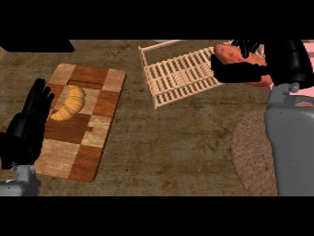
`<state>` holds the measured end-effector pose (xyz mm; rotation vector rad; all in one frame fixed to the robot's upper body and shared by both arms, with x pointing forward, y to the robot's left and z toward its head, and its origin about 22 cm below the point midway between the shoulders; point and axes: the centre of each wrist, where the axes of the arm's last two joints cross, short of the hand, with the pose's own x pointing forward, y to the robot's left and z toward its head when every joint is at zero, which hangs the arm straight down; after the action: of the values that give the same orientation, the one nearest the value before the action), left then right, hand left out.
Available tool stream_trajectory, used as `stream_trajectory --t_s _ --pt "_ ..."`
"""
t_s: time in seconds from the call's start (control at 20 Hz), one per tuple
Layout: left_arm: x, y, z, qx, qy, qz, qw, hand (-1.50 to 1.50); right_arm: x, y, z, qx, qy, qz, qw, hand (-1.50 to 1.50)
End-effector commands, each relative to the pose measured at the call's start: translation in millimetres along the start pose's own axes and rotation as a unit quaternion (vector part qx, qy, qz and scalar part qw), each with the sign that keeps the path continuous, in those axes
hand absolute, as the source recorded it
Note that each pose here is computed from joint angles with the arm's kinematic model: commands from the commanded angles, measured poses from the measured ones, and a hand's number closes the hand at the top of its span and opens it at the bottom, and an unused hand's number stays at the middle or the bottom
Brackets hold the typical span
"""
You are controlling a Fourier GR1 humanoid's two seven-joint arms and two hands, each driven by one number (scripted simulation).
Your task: Pick the sweet potato from the placemat and place it in the tiered shelf
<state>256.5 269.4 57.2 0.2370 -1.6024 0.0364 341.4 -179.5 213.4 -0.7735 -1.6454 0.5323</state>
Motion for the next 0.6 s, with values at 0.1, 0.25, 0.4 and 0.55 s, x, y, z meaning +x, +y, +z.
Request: stream_trajectory --t_s 0.1,0.25,0.4,0.55 --pt "7.1 -4.7 1.2 -0.002 -0.008 0.002 1.0 0.0 -33.8 40.1 -22.7 -0.014 -0.008 -0.01 1.0 1.5" --pt "8.5 -9.6 4.7 -0.001 -0.002 0.008 1.0 0.0 -8.3 53.3 -31.8 -0.018 -0.015 -0.014 1.0 1.5" --pt "-4.8 2.2 12.1 0.003 0.002 -0.005 1.0 0.0 -21.5 50.3 -45.1 0.003 -0.012 0.024 1.0 1.5" --pt "2.7 -2.4 -0.2 0.007 -0.004 -0.002 1.0 0.0 -40.9 56.5 -52.9 -0.033 0.024 -0.067 0.997 1.5"
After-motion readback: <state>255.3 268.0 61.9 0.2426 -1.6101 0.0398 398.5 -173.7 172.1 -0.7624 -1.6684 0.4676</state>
